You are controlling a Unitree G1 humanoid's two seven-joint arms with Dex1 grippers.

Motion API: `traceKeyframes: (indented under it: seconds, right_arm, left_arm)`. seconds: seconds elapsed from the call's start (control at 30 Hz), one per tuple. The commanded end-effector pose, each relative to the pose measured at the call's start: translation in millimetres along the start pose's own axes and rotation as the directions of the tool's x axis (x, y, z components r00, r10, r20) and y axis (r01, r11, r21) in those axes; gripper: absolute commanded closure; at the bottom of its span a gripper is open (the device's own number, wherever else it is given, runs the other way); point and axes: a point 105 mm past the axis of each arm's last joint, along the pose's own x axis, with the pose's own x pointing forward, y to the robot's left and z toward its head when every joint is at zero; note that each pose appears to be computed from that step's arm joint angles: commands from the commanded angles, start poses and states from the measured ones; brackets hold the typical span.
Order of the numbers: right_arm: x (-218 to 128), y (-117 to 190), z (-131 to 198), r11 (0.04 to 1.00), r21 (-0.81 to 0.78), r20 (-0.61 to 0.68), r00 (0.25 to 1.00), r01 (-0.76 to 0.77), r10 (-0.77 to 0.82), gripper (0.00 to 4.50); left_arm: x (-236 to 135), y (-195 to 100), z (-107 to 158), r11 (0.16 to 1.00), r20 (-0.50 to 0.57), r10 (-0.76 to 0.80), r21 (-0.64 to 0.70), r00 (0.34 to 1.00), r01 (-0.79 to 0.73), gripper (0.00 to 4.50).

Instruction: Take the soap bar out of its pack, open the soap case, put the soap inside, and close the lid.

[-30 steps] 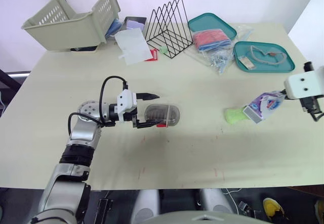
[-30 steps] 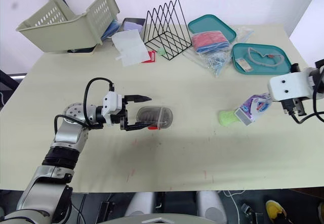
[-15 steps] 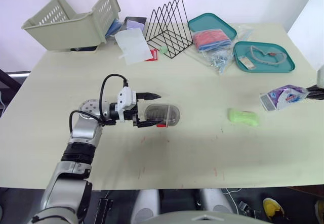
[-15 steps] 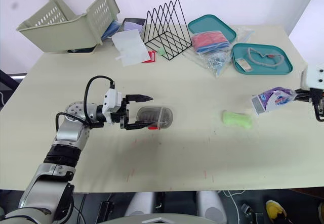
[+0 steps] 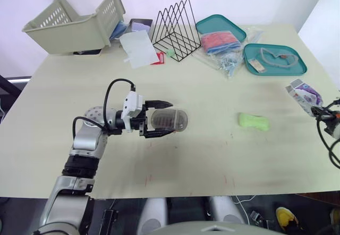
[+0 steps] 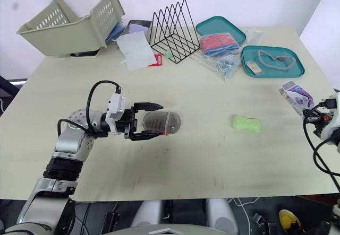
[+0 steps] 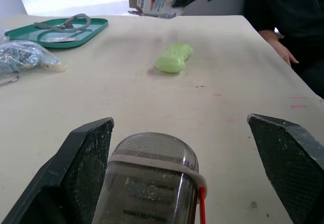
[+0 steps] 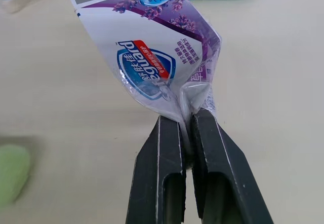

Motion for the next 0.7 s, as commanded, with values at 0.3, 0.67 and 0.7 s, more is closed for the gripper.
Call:
traceKeyframes:
  seconds: [0.3, 0.67, 0.7]
  right_arm:
    - [4, -1, 0, 0.997, 0.033, 0.038, 0.996, 0.074, -0.075, 4.45]
    - [7, 2, -3, 0.997, 0.058, 0.03, 0.998, 0.045, -0.047, 3.15]
    - [7, 4, -2, 0.998, 0.052, 0.033, 0.999, 0.039, -0.041, 2.73]
  left_arm:
    - [3, -4, 14, 0.999, 0.061, 0.009, 0.041, 0.998, -0.011, 0.0]
    - [1, -2, 11, 0.999, 0.039, 0.031, 0.034, 0.999, -0.032, 0.0]
    - [1, -1, 11, 0.999, 0.037, 0.032, 0.035, 0.999, -0.033, 0.0]
